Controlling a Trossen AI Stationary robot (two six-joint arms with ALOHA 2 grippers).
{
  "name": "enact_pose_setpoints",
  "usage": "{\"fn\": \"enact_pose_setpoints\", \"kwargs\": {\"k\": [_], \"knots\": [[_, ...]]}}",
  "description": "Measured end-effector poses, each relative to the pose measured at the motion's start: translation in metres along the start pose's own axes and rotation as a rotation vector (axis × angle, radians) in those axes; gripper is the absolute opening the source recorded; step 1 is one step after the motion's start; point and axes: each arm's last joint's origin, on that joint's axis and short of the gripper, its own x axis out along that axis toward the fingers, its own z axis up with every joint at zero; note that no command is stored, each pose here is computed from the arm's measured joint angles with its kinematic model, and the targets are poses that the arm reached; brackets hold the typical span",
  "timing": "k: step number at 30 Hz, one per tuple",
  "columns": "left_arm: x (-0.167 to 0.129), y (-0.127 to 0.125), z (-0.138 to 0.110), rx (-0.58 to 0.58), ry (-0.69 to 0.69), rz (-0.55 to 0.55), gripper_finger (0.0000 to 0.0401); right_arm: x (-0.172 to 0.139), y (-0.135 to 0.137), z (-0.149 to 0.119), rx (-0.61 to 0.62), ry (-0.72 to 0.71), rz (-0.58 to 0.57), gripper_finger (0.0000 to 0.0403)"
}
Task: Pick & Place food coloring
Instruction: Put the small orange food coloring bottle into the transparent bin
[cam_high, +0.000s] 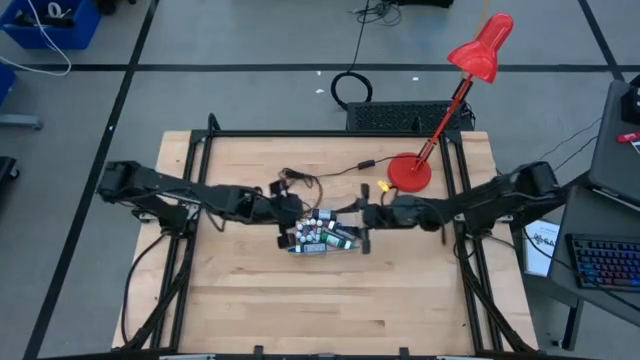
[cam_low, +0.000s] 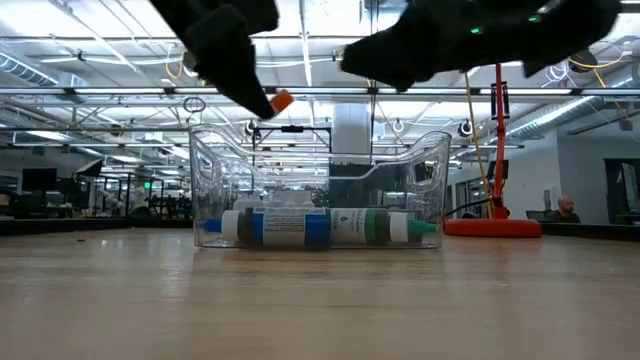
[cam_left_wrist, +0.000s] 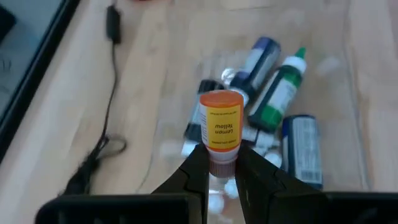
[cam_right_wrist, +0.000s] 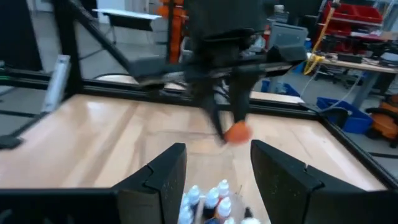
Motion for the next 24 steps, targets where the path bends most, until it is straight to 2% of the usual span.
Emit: {"fn": "enact_pose_setpoints", "kwargs": {"k": [4, 10, 17, 24], "knots": [[0.018, -0.013, 0.016, 0.107, 0.016, -0.021, 0.0056, 0.021, -0.007, -0.004, -0.015, 0.029, -0.028, 0.0171], [0.038, -0.026, 0.03, 0.204, 0.054, -0.069, 0.0056, 0.037, -0.013, -0.017, 0.04, 0.069, 0.049, 0.0171], [0.037, -0.028, 0.04, 0.223, 0.026, -0.071, 0.0056, 0.042, -0.013, -0.03, 0.062, 0.122, 0.066, 0.0171], [0.037, -0.028, 0.038, 0.219, 0.04, -0.08, 0.0056, 0.043, -0.013, -0.034, 0.062, 0.131, 0.065, 0.0171]]}}
